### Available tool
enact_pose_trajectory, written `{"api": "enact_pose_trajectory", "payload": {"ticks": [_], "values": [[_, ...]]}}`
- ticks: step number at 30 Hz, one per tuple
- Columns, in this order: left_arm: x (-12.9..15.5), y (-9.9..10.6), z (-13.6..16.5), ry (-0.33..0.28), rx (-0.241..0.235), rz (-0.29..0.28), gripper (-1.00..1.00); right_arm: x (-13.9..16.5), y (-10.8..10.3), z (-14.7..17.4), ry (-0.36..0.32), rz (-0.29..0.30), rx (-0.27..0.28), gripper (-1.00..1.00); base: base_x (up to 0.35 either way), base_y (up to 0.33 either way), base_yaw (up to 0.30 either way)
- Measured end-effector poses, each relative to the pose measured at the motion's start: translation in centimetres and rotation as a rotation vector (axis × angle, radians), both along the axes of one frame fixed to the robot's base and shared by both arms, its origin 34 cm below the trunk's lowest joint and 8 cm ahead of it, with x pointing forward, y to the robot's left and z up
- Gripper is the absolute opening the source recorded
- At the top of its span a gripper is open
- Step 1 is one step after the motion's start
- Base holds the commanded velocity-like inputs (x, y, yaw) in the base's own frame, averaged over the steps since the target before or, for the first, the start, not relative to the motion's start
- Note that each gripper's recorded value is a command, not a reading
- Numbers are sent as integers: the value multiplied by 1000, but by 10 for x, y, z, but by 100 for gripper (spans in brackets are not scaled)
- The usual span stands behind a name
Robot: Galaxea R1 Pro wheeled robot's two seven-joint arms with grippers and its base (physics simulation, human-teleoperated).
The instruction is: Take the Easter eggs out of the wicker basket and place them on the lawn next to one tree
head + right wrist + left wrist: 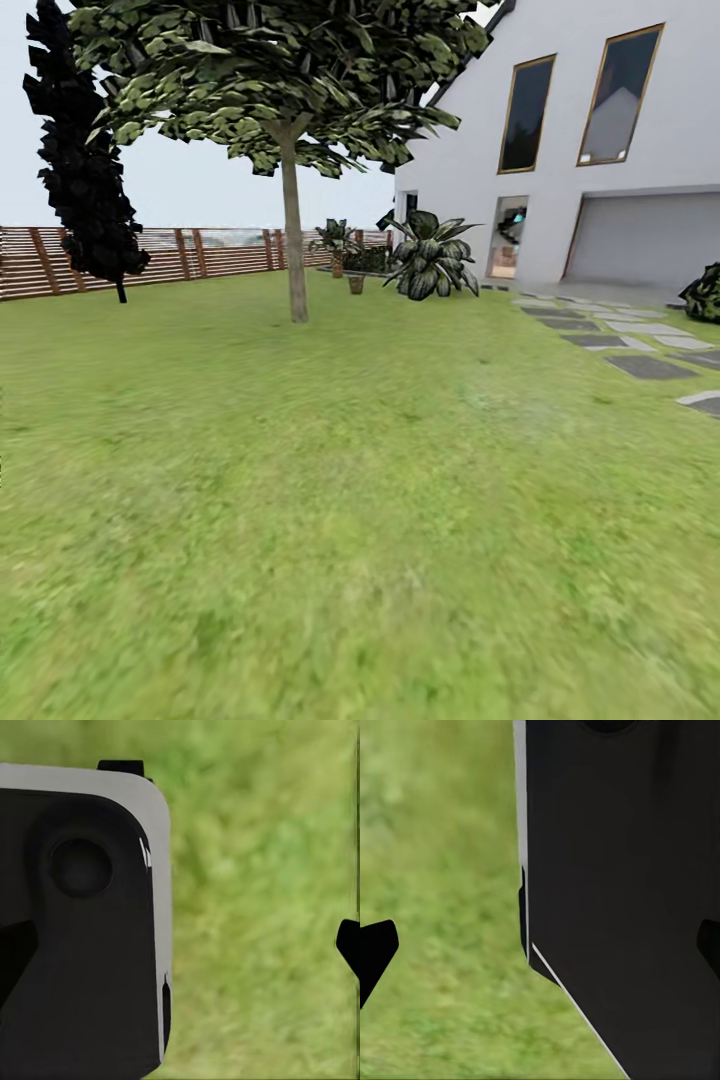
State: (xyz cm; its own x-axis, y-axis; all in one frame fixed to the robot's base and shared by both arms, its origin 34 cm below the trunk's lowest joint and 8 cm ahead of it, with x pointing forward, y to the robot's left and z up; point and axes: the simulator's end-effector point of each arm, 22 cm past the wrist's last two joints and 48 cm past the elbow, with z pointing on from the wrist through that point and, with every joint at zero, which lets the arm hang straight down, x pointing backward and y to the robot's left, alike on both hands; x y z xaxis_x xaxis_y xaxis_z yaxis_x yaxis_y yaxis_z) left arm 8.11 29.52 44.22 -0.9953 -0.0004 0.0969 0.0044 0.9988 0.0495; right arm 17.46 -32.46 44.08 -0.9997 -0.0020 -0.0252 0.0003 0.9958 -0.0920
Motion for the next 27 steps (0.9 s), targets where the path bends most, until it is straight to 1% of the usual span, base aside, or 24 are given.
{"api": "enact_pose_trajectory", "payload": {"ticks": [27], "values": [[0,0,0,0,0,0,100,0,-1,0,1,1,-1,100,333,-123,5]]}}
